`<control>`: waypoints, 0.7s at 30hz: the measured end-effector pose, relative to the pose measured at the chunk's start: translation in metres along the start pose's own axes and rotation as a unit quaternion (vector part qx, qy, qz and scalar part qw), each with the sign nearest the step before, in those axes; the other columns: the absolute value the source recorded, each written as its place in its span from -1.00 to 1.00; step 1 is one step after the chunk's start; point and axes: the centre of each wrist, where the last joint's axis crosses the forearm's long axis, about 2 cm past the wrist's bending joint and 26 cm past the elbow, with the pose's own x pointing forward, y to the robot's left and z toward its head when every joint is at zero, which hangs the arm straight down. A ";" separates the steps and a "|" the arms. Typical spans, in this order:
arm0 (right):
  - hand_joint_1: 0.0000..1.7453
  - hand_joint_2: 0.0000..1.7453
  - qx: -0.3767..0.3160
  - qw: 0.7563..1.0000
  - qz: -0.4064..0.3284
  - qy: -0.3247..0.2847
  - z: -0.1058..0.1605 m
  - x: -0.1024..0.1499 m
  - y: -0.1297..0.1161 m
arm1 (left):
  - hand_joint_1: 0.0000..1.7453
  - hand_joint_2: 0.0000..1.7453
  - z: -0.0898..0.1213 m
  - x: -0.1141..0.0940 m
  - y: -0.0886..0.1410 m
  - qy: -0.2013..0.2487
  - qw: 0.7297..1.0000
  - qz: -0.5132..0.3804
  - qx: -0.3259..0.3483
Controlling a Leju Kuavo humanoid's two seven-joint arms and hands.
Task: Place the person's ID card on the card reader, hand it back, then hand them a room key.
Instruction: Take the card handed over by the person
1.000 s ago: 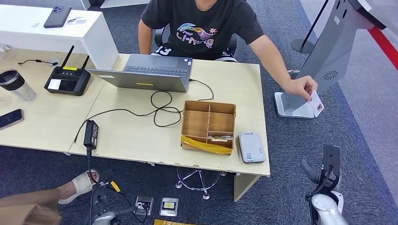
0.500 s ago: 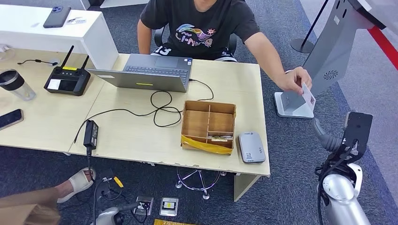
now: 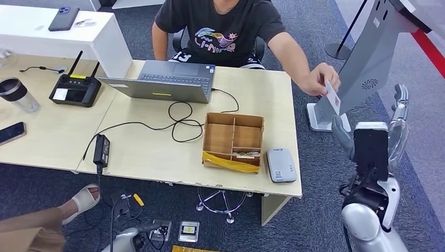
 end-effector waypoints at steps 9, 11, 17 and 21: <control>-1.00 1.00 0.021 0.991 0.037 -0.127 0.015 0.043 0.022 | -1.00 1.00 0.003 0.004 -0.005 -0.011 1.000 -0.010 -0.006; -1.00 1.00 0.031 0.987 0.041 -0.154 0.020 0.054 0.030 | -1.00 1.00 0.004 0.004 -0.006 -0.013 1.000 -0.012 -0.008; -1.00 1.00 0.085 0.976 0.026 -0.199 0.038 0.085 0.060 | -1.00 1.00 0.006 0.004 -0.009 -0.008 1.000 -0.020 -0.010; -1.00 1.00 0.131 0.968 0.016 -0.215 0.052 0.102 0.080 | -1.00 1.00 0.008 0.003 -0.011 -0.007 1.000 -0.026 -0.013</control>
